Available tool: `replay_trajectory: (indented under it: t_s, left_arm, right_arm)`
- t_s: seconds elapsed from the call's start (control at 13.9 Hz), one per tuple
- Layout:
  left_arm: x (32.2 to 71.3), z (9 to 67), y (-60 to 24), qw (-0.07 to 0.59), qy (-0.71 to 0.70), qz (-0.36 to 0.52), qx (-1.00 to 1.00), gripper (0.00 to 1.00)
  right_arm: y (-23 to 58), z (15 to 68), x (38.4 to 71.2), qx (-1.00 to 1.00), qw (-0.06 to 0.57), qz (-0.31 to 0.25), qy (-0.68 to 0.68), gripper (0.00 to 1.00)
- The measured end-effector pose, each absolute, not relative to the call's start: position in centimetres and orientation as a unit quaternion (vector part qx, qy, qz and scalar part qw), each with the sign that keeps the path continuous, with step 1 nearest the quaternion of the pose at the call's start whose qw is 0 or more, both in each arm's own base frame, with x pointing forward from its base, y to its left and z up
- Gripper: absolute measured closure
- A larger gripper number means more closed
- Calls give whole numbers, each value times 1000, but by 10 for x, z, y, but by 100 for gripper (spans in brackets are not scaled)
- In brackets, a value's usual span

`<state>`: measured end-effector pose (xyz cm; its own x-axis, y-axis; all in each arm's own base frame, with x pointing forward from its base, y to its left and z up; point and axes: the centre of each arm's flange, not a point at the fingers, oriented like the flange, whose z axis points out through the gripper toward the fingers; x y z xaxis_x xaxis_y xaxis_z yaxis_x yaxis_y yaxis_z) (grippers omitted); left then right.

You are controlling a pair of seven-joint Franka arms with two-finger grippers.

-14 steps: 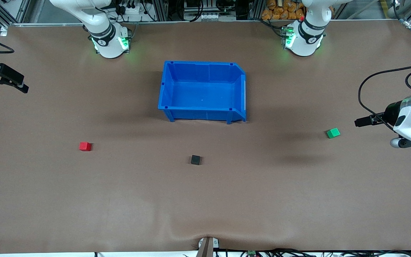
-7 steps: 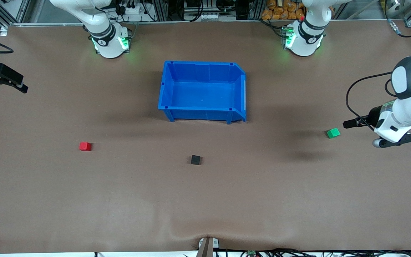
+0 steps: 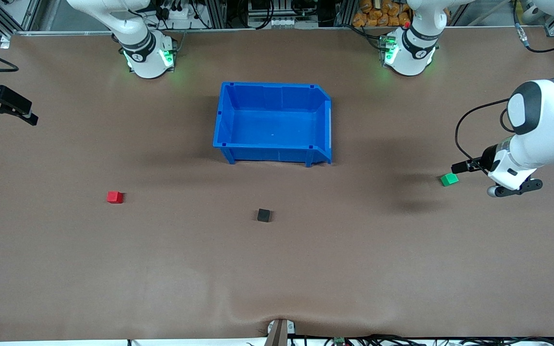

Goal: Attach green and red cubes to black cube
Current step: 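Lower the left gripper over the green cube while the right gripper reaches out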

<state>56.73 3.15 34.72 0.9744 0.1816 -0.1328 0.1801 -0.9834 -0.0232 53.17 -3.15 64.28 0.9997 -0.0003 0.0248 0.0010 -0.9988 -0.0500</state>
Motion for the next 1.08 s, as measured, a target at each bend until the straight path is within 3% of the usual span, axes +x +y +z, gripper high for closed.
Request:
replay_trajectory:
  t_s: [1.08]
  left_arm:
    - [544,276,49,-3,-108,26,-994,0]
  right_arm:
    - [-48,623,541,-999,27,6,17,0]
